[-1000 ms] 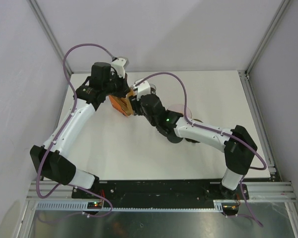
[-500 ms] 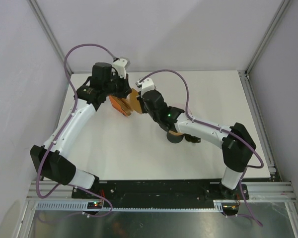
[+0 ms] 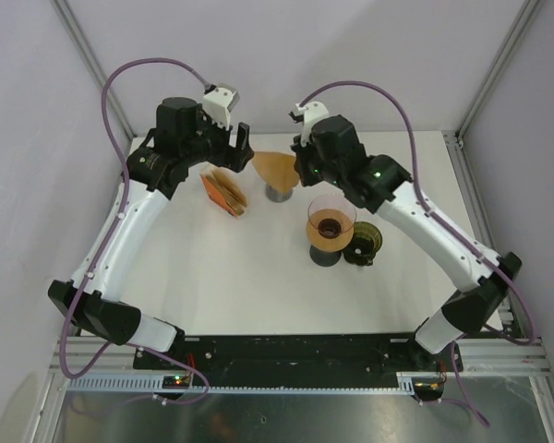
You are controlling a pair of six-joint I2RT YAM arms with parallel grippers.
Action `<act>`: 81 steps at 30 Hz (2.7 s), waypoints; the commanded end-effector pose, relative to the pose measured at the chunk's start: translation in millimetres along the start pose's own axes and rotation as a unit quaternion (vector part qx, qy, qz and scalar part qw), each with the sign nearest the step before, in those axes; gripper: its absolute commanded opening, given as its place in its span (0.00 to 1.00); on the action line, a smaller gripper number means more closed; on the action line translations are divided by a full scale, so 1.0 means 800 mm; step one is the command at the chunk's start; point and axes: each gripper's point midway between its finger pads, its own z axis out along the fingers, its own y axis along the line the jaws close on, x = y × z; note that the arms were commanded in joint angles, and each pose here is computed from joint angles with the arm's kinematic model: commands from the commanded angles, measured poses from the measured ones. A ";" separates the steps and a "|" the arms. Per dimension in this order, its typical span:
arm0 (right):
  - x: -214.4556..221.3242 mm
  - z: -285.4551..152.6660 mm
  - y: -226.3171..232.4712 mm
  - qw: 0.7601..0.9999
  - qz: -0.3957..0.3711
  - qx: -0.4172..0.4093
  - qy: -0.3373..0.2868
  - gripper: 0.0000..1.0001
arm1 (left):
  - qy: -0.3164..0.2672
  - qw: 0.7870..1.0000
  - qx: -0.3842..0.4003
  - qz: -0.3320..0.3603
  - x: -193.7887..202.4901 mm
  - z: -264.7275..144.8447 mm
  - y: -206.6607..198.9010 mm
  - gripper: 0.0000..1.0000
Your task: Place the coffee filter in the dripper
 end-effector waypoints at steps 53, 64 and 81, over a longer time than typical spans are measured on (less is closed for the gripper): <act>0.147 -0.067 -0.090 0.948 -0.016 0.005 0.317 0.00 | 0.069 0.978 0.199 0.010 0.044 0.033 -0.146 0.83; 0.160 -0.066 -0.093 0.951 -0.005 0.011 0.308 0.00 | 0.110 0.964 0.241 -0.025 0.061 0.066 -0.190 0.73; 0.142 -0.069 -0.102 0.964 -0.003 0.025 0.266 0.37 | 0.143 0.957 0.251 -0.018 0.090 0.089 -0.209 0.43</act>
